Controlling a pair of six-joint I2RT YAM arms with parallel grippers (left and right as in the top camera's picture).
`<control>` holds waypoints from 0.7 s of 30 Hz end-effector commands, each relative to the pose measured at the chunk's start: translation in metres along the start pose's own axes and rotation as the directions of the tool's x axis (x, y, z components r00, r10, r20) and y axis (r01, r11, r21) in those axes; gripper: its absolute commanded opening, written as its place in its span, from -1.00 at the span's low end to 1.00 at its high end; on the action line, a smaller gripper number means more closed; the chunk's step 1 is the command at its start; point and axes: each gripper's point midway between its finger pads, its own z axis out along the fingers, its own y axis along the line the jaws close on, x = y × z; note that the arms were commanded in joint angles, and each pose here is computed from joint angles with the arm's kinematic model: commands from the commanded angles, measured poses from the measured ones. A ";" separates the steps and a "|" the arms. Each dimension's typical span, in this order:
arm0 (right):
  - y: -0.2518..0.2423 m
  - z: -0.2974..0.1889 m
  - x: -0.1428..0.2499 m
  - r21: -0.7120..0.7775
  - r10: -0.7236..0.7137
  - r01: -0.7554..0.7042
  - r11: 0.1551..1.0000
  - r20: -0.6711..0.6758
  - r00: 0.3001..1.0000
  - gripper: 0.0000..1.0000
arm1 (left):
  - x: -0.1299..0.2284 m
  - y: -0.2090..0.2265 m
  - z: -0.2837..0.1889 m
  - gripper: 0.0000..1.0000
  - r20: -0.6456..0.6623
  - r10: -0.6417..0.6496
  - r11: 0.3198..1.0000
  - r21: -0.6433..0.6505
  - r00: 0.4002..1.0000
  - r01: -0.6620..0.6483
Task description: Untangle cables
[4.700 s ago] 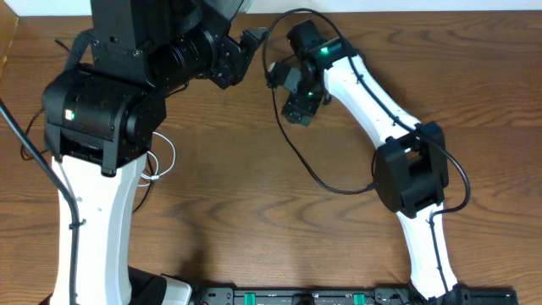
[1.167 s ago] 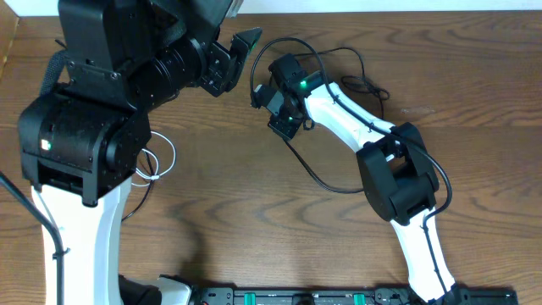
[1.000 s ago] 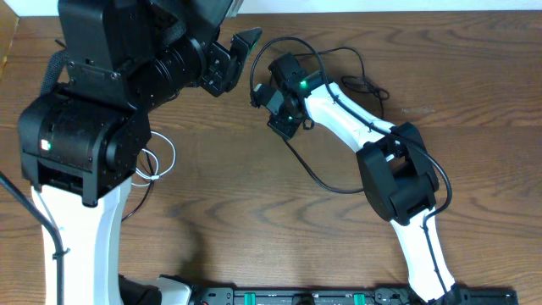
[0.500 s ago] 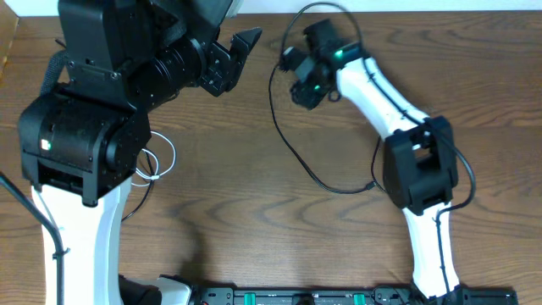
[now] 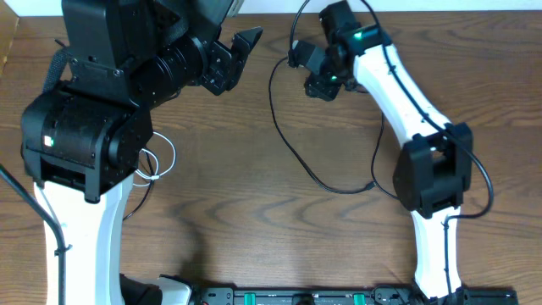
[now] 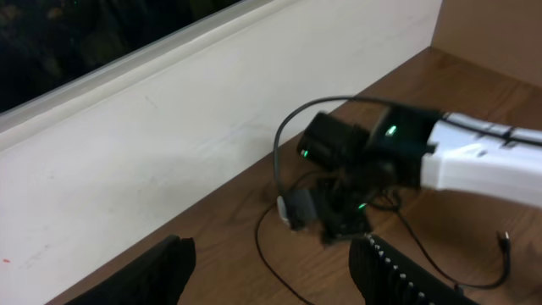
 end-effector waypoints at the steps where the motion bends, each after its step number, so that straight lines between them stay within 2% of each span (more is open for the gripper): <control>1: 0.000 -0.044 0.000 -0.006 -0.255 0.255 0.967 0.037 0.966 0.34 | 0.000 0.003 0.001 0.27 -0.001 -0.009 1.000 -0.009 1.000 0.009; 4: 0.000 -0.055 0.023 -0.045 -0.298 0.296 0.954 -0.034 0.954 0.34 | 0.000 0.003 0.001 0.28 -0.001 -0.009 1.000 -0.009 1.000 0.009; 6: -0.006 -0.063 0.043 -0.047 -0.293 0.289 0.956 -0.116 0.949 0.50 | -0.001 0.003 0.001 0.28 0.000 -0.009 1.000 -0.010 1.000 0.009; 8: -0.013 -0.067 0.057 -0.040 -0.276 0.273 0.961 -0.169 0.946 0.46 | -0.001 0.003 0.001 0.28 0.000 -0.009 1.000 -0.009 1.000 0.009; 11: -0.017 -0.069 0.060 -0.042 -0.254 0.251 0.967 -0.142 0.957 0.42 | 0.000 0.003 0.001 0.28 -0.001 -0.009 1.000 -0.009 1.000 0.009; 13: -0.024 -0.071 0.066 -0.028 -0.240 0.239 0.971 -0.156 0.958 0.46 | -0.001 0.002 0.001 0.28 0.000 -0.010 1.000 -0.009 1.000 0.010; 21: -0.035 -0.066 0.072 -0.006 -0.224 0.226 0.974 -0.153 0.963 0.29 | 0.001 0.002 0.001 0.28 -0.007 -0.011 1.000 -0.007 1.000 0.011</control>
